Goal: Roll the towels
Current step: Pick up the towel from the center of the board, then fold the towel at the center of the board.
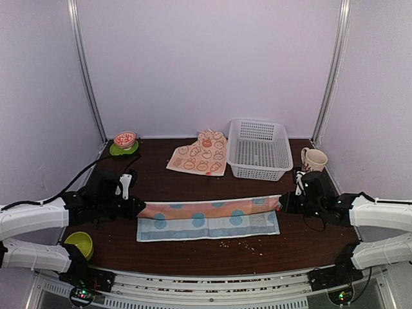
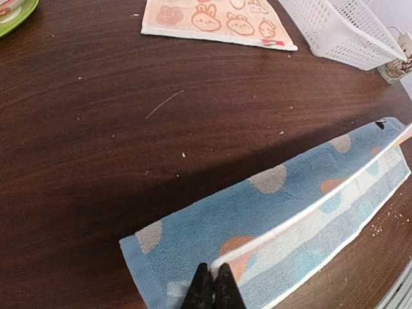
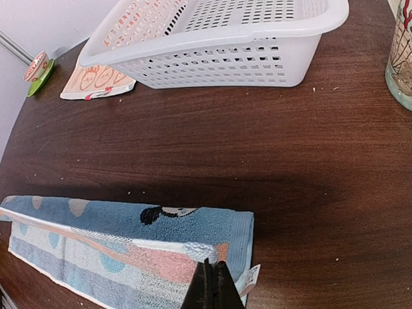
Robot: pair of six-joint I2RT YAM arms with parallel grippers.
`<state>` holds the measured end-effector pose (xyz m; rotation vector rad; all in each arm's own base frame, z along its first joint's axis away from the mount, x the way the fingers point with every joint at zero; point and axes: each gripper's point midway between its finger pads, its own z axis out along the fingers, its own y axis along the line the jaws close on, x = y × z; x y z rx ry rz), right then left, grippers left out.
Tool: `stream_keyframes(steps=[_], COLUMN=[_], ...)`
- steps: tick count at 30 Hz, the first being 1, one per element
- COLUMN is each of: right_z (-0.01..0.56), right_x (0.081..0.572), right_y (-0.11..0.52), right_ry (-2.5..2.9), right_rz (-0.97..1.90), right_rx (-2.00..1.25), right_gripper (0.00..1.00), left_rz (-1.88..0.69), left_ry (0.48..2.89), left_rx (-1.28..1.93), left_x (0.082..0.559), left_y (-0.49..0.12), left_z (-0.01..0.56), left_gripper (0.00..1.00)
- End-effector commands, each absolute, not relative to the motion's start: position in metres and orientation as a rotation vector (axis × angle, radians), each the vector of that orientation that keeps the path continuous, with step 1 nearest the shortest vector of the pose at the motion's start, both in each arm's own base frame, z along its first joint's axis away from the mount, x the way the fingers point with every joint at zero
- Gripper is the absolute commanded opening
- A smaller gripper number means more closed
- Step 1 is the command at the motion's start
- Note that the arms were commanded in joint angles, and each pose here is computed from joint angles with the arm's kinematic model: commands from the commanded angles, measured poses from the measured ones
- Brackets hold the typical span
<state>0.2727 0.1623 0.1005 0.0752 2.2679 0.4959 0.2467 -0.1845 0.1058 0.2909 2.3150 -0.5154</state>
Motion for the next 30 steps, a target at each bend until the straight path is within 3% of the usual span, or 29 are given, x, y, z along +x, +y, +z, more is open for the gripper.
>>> stream_keyframes(steps=[1,9,10,13,14,18,21,24,30], right_z=[0.096,0.079,0.079,0.080,0.086,0.108,0.124,0.140,0.132], right_x=[0.266,0.252,0.250,0.243,0.240,0.228,0.222,0.225,0.252], right_y=[0.154,0.152,0.153,0.155,0.156,0.161,0.165,0.168,0.185], right_ry=[2.272,2.313,2.315,2.321,2.306,2.278,2.273,2.251,2.311], right_rz=[0.487,0.517,0.531,0.576,0.600,0.686,0.716,0.727,0.719], right_rx=[0.098,0.095,0.090,0.085,0.082,0.024,-0.031,-0.039,0.030], right_gripper=[0.00,0.00,0.05,0.45,0.55,0.89,0.91,0.89,0.70], left_rz=[-0.521,-0.543,-0.543,-0.553,-0.556,-0.591,-0.613,-0.607,-0.542], left_ry=[2.300,2.341,2.344,2.355,2.353,2.337,2.291,2.219,2.336], left_rx=[0.252,0.286,0.290,0.310,0.317,0.294,0.257,0.236,0.223], left_x=[0.247,0.231,0.229,0.221,0.218,0.206,0.202,0.207,0.234], left_y=[-0.182,-0.186,-0.187,-0.189,-0.190,-0.189,-0.181,-0.177,-0.203], left_z=[0.104,0.088,0.087,0.088,0.091,0.110,0.133,0.157,0.136], left_gripper=[0.00,0.00,0.04,0.47,0.56,0.78,0.82,0.80,0.62])
